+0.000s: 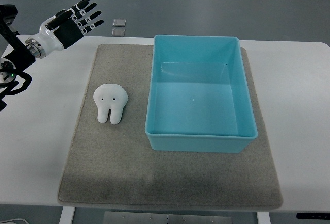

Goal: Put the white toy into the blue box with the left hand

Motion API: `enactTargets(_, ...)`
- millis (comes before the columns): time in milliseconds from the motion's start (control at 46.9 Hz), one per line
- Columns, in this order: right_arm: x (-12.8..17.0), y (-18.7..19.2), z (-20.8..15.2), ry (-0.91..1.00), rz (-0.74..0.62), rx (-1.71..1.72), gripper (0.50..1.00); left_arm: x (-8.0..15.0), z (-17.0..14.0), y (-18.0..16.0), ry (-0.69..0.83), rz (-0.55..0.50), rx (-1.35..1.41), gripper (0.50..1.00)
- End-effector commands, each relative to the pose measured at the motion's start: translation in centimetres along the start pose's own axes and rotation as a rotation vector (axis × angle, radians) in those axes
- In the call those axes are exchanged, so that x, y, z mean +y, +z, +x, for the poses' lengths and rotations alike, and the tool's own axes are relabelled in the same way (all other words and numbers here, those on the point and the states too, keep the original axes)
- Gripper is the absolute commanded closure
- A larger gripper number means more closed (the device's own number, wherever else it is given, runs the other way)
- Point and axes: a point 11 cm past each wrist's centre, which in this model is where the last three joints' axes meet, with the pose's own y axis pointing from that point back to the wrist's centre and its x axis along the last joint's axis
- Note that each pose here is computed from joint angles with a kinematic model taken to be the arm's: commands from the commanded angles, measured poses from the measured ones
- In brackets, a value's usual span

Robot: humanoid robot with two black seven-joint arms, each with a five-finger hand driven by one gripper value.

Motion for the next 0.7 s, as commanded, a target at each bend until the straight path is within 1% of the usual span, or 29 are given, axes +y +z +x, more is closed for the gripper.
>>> enactTargets(0,0.0,-0.01,0.0,0.0,0.001,0.0,0.564,-0.04,-0.06,-0.15,-0.002,0.003,0.002,0.504)
enactTargets(299,0.0,0.0,0.0,0.0,0.0,0.0,0.564,-0.35,-0.21,0.14,0.008,-0.007,0.002,0.504)
enactTargets(405,0.0,0.0,0.0,0.0,0.0,0.0,0.564,-0.51,0.22,-0.01,0.061,-0.012,0.007,0.504)
enactTargets(512,0.0,0.0,0.0,0.0,0.0,0.0,0.564,-0.43,0.4,-0.11,0.069,-0.008,0.001,0.504)
enactTargets(597,0.0,0.0,0.0,0.0,0.0,0.0,0.564,-0.41,0.48,-0.21,0.067,0.005,-0.037,0.504)
enactTargets(682,0.0,-0.01,0.0,0.0,0.001,0.0,0.564,-0.28,0.51,-0.31,0.061,0.039,-0.151,0.504)
